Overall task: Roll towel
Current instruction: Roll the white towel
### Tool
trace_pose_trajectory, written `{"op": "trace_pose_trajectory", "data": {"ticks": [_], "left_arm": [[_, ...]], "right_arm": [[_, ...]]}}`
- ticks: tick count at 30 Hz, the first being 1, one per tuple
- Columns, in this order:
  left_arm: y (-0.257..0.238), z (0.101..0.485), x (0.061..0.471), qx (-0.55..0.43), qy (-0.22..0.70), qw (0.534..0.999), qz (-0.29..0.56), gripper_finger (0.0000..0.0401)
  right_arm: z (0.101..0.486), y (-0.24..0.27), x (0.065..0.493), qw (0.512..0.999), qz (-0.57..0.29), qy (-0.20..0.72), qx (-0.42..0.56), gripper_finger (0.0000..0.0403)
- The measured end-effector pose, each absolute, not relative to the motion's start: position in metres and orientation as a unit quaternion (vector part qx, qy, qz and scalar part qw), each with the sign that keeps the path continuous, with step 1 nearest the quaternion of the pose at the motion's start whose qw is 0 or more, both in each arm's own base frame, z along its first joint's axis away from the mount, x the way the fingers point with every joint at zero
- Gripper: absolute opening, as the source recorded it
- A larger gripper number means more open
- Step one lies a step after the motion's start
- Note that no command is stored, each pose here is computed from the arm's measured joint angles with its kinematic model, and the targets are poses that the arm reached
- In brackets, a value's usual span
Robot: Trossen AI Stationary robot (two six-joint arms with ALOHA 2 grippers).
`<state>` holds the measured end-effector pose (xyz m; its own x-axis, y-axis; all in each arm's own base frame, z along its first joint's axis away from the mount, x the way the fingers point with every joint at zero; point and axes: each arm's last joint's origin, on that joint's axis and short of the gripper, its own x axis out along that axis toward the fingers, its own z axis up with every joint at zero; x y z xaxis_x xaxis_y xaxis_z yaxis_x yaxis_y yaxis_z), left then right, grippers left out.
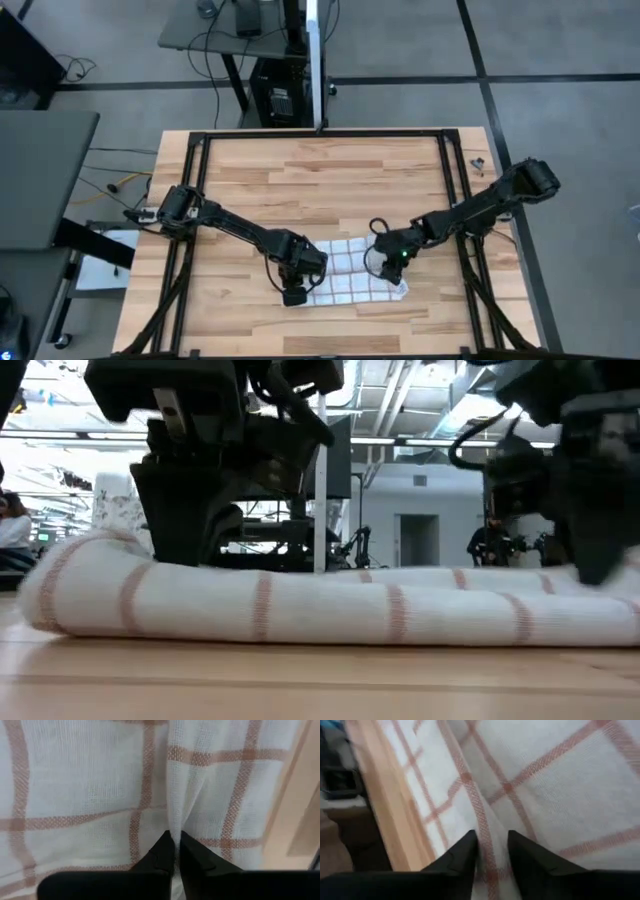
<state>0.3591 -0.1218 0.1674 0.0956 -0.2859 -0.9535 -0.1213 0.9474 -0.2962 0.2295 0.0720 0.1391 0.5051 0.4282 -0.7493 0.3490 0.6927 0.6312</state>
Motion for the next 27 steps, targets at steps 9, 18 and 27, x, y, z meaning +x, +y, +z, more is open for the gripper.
{"op": "trace_pose_trajectory", "data": {"ticks": [9,18,27], "left_arm": [[-0.119,0.187,0.36,-0.124,0.667,0.734,-0.007,0.0039],[-0.126,0.188,0.357,-0.185,0.688,0.7,-0.05,0.0078],[-0.129,0.19,0.359,-0.218,0.685,0.69,-0.086,0.0098]], "right_arm": [[0.164,0.053,0.224,0.81,0.031,0.452,0.374,0.0187],[0.168,0.051,0.223,0.819,0.038,0.443,0.362,0.0191],[0.168,0.051,0.223,0.823,0.042,0.442,0.355,0.0191]]}}
